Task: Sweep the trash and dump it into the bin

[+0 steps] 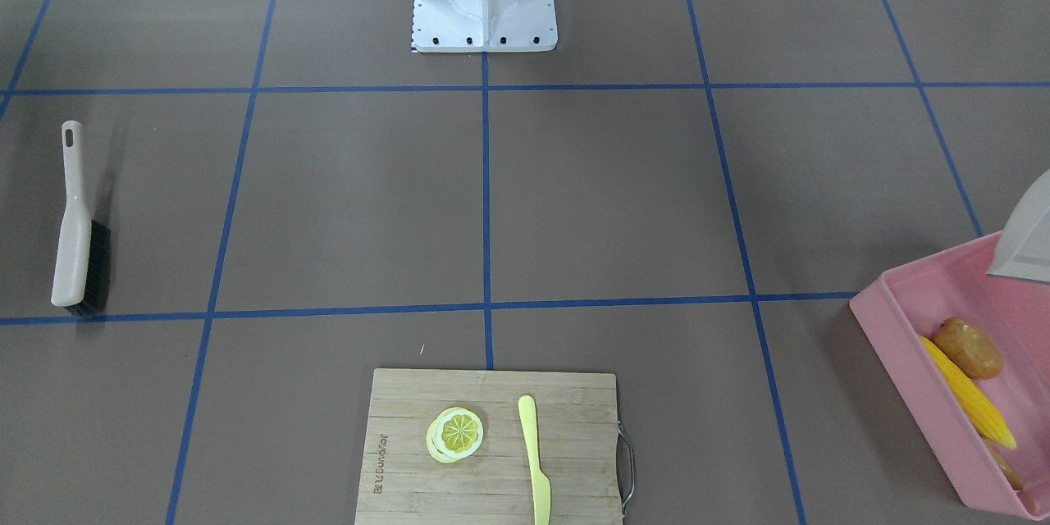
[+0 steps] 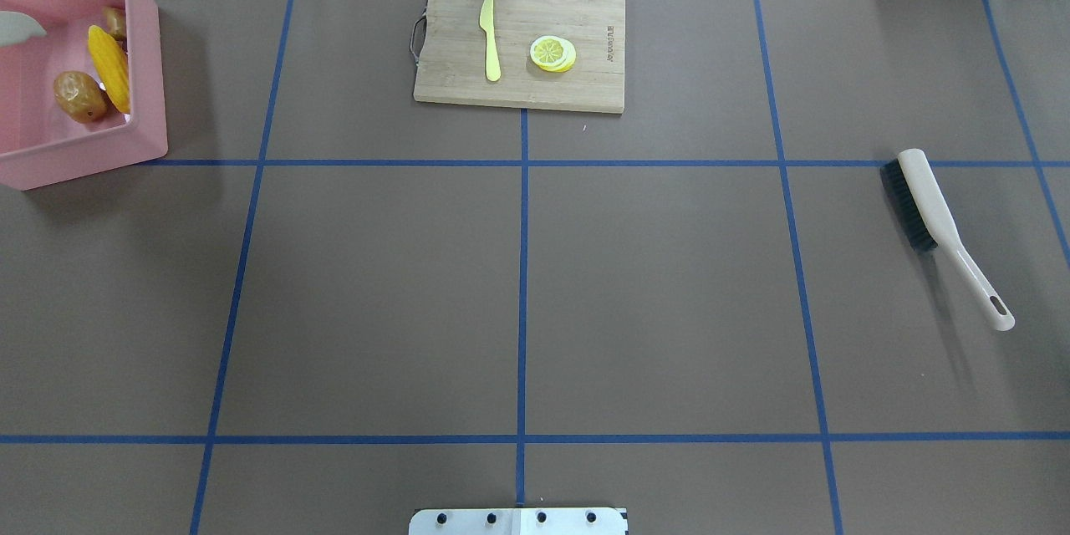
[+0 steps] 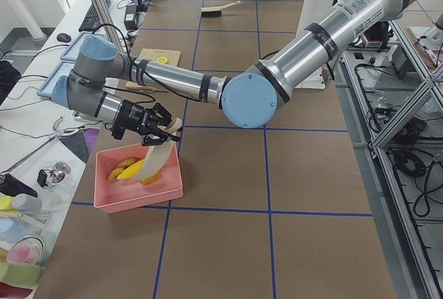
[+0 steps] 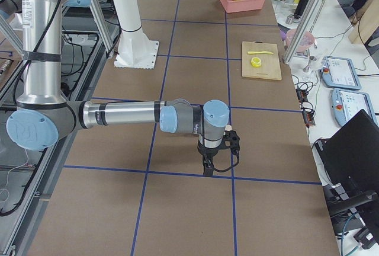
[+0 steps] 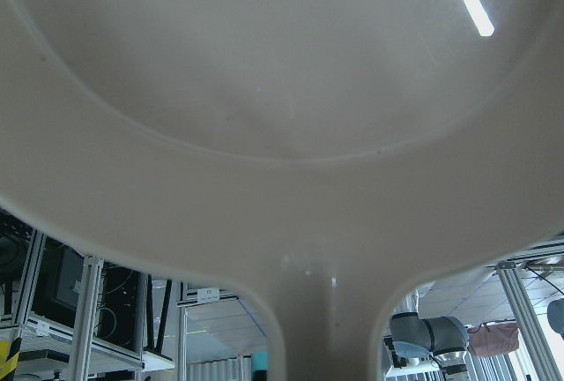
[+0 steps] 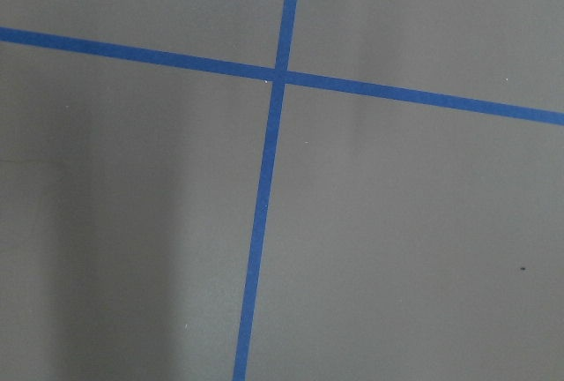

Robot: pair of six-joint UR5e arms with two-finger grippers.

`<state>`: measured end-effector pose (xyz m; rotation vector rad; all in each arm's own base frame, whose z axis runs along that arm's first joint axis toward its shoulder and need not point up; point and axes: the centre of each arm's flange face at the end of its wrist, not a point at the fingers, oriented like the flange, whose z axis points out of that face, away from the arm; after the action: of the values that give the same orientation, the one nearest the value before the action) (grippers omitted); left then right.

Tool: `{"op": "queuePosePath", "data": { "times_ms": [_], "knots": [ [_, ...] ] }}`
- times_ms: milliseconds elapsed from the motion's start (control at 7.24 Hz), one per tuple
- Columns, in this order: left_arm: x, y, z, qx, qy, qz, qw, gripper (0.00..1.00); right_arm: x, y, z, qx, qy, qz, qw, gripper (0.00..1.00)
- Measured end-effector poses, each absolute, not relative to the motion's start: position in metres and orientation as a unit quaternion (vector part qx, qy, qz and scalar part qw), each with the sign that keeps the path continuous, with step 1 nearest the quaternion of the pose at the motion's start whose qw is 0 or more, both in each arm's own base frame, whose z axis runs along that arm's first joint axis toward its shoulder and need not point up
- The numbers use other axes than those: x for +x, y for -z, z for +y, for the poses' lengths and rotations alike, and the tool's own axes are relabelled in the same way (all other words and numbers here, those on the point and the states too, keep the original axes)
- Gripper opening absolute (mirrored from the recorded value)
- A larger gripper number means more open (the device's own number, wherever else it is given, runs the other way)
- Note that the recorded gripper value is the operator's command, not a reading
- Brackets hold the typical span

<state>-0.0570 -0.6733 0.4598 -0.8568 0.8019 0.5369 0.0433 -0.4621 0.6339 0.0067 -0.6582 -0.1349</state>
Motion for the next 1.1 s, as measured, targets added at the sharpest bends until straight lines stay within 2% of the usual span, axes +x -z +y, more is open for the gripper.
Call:
{"op": "queuePosePath", "data": {
  "times_ms": [552, 1104],
  "knots": [
    [-0.043, -0.327, -0.697, -0.253, -0.3, 0.383, 0.836, 0.0, 0.044, -0.639, -0.462, -0.001, 0.065, -0.321, 0.945, 1.0],
    [0.111, -0.239, -0.7, -0.103, -0.427, 0.393, 0.808, 0.0, 0.044, -0.644, -0.462, -0.005, 0.063, -0.32, 0.945, 1.0]
  ]
}}
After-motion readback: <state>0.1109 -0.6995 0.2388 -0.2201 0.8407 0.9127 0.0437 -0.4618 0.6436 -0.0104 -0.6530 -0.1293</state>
